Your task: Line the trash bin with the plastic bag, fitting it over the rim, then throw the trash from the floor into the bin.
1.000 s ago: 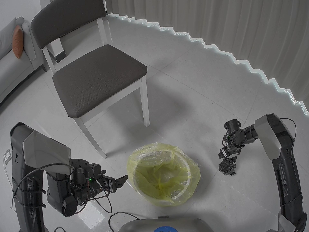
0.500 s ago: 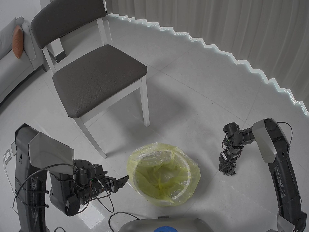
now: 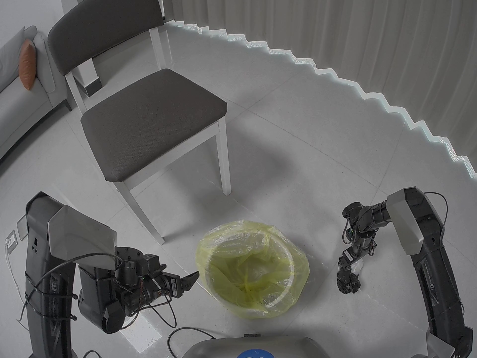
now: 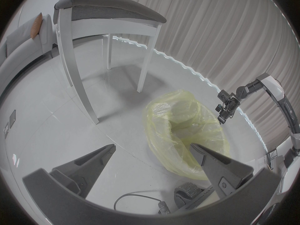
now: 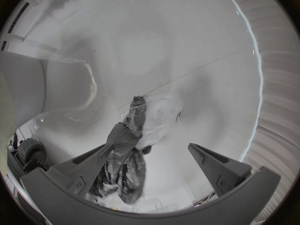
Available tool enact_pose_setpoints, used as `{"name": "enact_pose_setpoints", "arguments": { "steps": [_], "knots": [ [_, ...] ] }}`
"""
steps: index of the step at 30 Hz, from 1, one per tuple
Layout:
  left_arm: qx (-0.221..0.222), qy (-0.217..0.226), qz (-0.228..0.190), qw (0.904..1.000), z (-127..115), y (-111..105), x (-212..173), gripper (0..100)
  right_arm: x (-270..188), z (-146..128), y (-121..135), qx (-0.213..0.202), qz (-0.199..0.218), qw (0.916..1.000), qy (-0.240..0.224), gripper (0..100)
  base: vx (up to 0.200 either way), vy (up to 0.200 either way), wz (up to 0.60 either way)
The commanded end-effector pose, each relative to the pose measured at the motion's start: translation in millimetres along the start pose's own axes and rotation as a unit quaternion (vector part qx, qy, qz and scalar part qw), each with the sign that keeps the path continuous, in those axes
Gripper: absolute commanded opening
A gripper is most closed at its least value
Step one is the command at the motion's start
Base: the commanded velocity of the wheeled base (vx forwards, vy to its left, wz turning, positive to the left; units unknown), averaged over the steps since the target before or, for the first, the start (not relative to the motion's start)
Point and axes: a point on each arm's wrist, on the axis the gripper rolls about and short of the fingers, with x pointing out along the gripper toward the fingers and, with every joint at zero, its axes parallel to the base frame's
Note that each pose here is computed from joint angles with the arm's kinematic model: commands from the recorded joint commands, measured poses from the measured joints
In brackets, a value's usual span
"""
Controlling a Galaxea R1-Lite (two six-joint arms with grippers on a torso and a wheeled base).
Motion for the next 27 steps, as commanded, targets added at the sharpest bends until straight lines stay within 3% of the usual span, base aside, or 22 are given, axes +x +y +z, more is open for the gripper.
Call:
{"name": "enact_pose_setpoints", "arguments": {
  "steps": [1,8,15,20,27],
  "knots": [
    [0.001,-0.007,-0.001,1.0000,1.3,0.0,0.8,100,-2.2,-1.3,2.9,-0.006,0.004,0.9999,0.009,100,0.000,0.000,0.00],
    [0.000,-0.004,0.000,1.0000,0.1,0.1,-0.5,100,16.3,-8.9,11.5,-0.010,0.008,0.9995,0.029,100,0.000,0.000,0.00],
    [-0.002,-0.002,0.002,1.0000,-0.6,1.9,-1.1,100,41.1,-21.6,18.9,0.013,0.014,0.9982,0.057,100,0.000,0.000,0.00],
    [-0.003,0.004,0.003,1.0000,-4.0,2.7,0.7,100,50.3,-21.2,22.1,0.032,0.019,0.9984,0.042,100,0.000,0.000,0.00],
    [-0.007,0.009,0.006,0.9999,-6.5,4.4,0.1,100,56.7,-12.3,26.7,0.093,0.047,0.9945,-0.012,100,0.000,0.000,0.00]
  ]
}}
